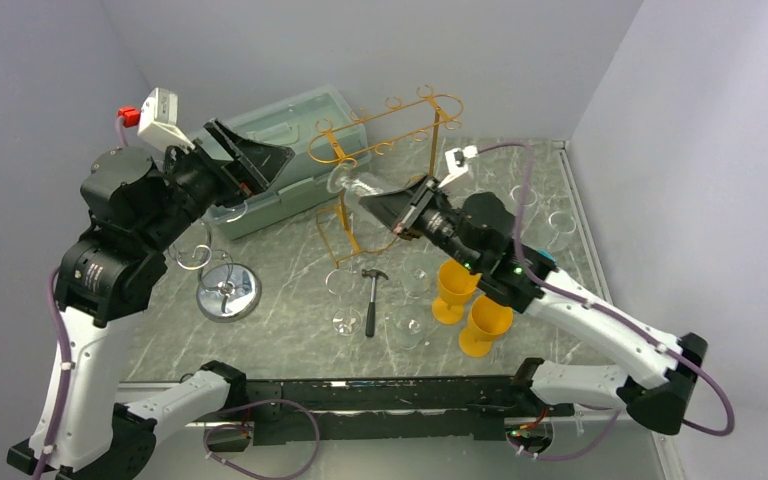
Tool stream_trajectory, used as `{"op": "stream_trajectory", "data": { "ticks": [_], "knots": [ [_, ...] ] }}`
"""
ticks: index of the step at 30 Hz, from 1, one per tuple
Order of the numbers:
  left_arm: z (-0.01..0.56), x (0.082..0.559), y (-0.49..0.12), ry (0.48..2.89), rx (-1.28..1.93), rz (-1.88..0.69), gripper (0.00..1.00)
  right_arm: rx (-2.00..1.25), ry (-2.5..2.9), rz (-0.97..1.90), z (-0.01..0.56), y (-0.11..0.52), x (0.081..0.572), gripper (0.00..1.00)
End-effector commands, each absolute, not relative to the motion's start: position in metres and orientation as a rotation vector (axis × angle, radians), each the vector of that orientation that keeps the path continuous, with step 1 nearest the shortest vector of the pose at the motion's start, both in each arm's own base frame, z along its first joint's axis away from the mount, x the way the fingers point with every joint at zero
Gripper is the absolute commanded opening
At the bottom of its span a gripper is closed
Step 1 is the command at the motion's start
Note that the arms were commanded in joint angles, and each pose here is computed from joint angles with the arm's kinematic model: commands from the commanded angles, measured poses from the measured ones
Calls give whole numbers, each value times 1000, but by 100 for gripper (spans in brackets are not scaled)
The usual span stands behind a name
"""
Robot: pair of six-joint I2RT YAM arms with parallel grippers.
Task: Take the wine glass off the wine glass rack
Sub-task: Place the wine glass at the center of the board.
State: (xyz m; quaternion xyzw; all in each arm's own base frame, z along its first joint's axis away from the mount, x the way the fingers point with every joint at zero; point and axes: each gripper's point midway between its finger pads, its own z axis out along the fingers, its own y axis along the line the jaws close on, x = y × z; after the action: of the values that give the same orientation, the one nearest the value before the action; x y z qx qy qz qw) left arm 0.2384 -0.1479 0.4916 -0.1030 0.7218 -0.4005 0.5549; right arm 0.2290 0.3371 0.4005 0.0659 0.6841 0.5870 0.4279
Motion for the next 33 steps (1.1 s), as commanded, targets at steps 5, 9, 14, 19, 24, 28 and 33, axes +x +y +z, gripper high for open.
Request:
{"op": "stream_trajectory", "data": {
  "ticks": [5,9,14,19,24,28,33],
  "knots": [
    [477,232,-153,1771,-45,-862,99,283,1478,953,493,214,249,0],
    [471,236,-156,1796,14,-831,100,349,1485,759,497,171,276,0],
    [466,240,-159,1817,78,-803,99,428,1511,592,493,127,316,0],
    [455,243,-164,1854,144,-781,100,509,1533,482,486,86,358,0],
    [441,242,-170,1891,219,-789,100,562,1618,441,464,54,410,0],
    [429,241,-170,1919,252,-771,99,584,1746,372,430,41,456,0],
    [421,237,-166,1933,271,-743,99,588,1905,334,384,33,498,0]
  ]
}}
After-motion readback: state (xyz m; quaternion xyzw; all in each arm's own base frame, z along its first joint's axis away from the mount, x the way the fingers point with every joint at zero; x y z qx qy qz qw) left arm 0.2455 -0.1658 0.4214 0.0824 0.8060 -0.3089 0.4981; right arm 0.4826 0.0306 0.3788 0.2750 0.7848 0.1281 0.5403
